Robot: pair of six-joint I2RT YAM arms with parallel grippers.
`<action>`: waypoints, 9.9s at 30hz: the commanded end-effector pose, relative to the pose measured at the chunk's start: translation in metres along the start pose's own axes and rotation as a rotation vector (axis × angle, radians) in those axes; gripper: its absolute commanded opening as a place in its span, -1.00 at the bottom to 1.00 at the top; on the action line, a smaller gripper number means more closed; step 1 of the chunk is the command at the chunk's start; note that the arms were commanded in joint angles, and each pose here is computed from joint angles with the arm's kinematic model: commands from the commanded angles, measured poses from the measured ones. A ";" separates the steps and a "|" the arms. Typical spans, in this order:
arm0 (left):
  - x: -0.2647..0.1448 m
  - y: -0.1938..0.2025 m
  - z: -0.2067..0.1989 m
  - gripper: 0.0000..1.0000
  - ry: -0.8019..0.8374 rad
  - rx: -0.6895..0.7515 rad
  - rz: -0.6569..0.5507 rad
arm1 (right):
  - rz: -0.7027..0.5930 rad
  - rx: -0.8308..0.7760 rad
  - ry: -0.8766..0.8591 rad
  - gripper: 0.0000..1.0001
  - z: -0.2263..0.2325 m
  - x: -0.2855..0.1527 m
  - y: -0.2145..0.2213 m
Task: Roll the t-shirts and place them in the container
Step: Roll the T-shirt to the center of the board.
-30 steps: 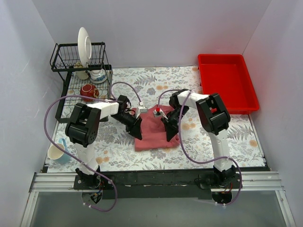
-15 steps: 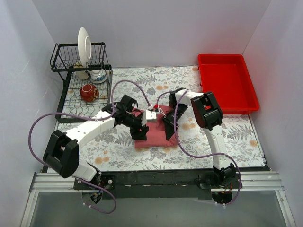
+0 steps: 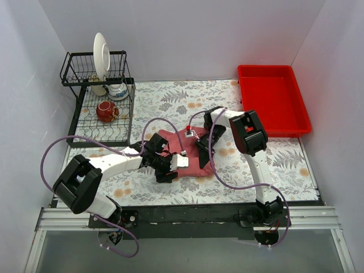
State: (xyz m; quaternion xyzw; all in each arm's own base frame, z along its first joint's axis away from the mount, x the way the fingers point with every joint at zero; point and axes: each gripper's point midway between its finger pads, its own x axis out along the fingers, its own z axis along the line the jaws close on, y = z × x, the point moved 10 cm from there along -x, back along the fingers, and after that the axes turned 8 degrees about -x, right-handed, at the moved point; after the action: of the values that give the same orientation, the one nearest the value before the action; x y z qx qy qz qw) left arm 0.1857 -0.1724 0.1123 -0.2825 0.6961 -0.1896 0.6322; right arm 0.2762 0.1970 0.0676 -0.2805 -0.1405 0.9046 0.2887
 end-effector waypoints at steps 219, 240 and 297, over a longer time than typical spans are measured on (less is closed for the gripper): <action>-0.012 -0.008 0.024 0.57 -0.012 -0.233 -0.285 | 0.225 -0.755 0.937 -0.83 0.070 0.018 0.012; -0.032 0.020 0.019 -1.00 0.334 -0.495 -0.004 | 0.305 -0.403 0.227 -0.91 0.098 0.001 0.042; 0.019 0.005 0.072 -0.81 0.232 -0.619 -0.192 | 0.146 -0.474 0.740 0.97 0.048 -0.117 -0.030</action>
State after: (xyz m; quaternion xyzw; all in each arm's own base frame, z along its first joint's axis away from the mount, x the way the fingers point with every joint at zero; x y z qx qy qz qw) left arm 0.2586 -0.1779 0.0979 -0.5160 0.7576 -0.0730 0.3931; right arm 0.3029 0.1794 0.1149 -0.3808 -0.1460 0.8773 0.2528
